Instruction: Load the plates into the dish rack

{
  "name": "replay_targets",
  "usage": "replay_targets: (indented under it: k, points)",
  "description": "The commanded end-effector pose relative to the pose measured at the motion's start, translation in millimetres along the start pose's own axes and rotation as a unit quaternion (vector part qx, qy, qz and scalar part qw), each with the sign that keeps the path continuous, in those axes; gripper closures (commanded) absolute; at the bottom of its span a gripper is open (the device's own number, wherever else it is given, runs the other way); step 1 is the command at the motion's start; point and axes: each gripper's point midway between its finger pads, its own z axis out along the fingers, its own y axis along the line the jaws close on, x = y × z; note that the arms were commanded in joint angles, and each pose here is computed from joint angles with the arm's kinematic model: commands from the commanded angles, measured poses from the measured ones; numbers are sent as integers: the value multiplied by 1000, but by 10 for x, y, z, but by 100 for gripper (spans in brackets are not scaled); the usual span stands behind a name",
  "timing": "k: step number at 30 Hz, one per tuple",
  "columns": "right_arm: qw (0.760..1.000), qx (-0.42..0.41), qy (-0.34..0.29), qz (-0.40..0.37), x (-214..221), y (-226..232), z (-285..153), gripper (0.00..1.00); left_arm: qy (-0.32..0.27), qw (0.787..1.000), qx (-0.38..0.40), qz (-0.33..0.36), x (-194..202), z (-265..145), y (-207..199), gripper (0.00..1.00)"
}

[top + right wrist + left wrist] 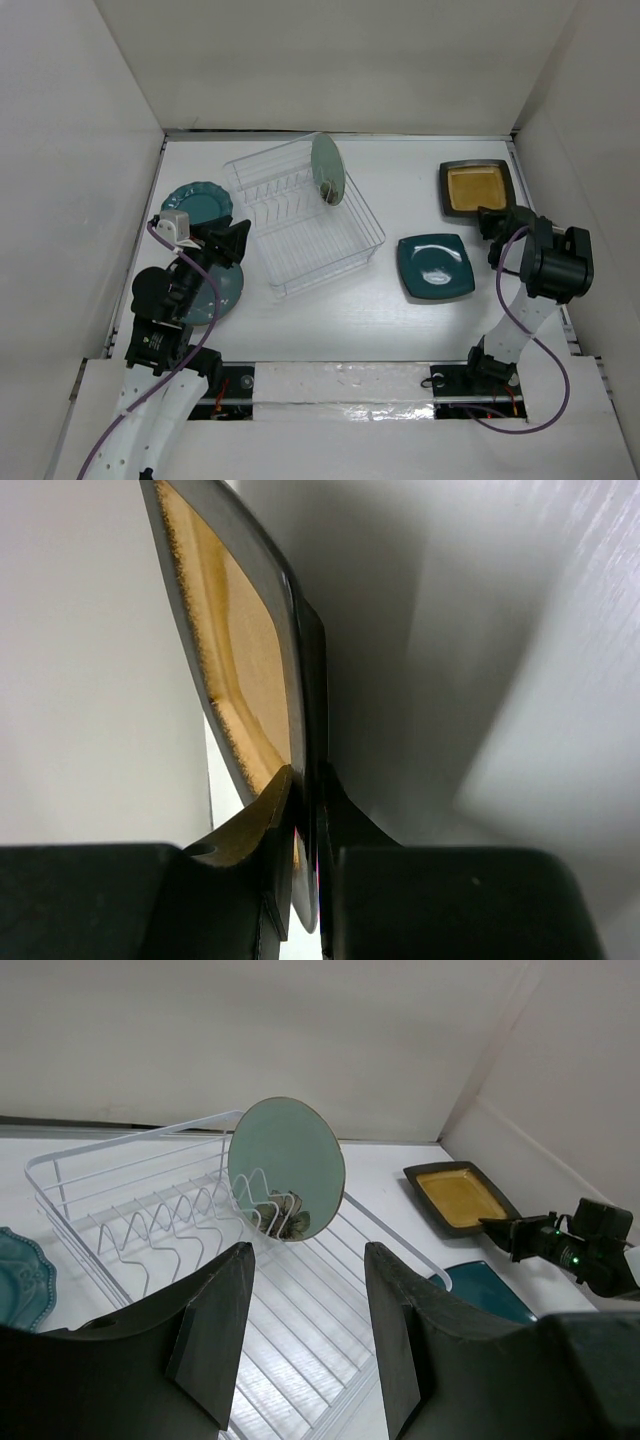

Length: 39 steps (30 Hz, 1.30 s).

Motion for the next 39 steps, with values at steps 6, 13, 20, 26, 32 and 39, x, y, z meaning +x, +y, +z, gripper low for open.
replay_targets:
  k: [6, 13, 20, 26, 32, 39]
  points:
    - [967, -247, -44, -42, -244, 1555, -677, 100, -16, 1000, 15, 9, -121, 16, -77, 56]
    - [958, -287, 0, -17, -201, 1669, -922, 100, -17, 1000, 19, 8, -125, 11, -91, 56]
    - [949, -315, 25, -19, -135, 1801, -1151, 100, -16, 1000, 19, 7, -114, 11, -87, 56]
    - [935, -344, 67, -52, 235, 2156, -1440, 100, -15, 1000, 24, 5, -121, 17, -111, 56]
    - [920, -362, 100, -117, 838, 2701, -1779, 100, -18, 999, 27, 4, -130, 7, -124, 56]
    - [906, -376, 121, -155, 1501, 3212, -2108, 100, -21, 999, 35, 0, -151, -9, -161, 56]
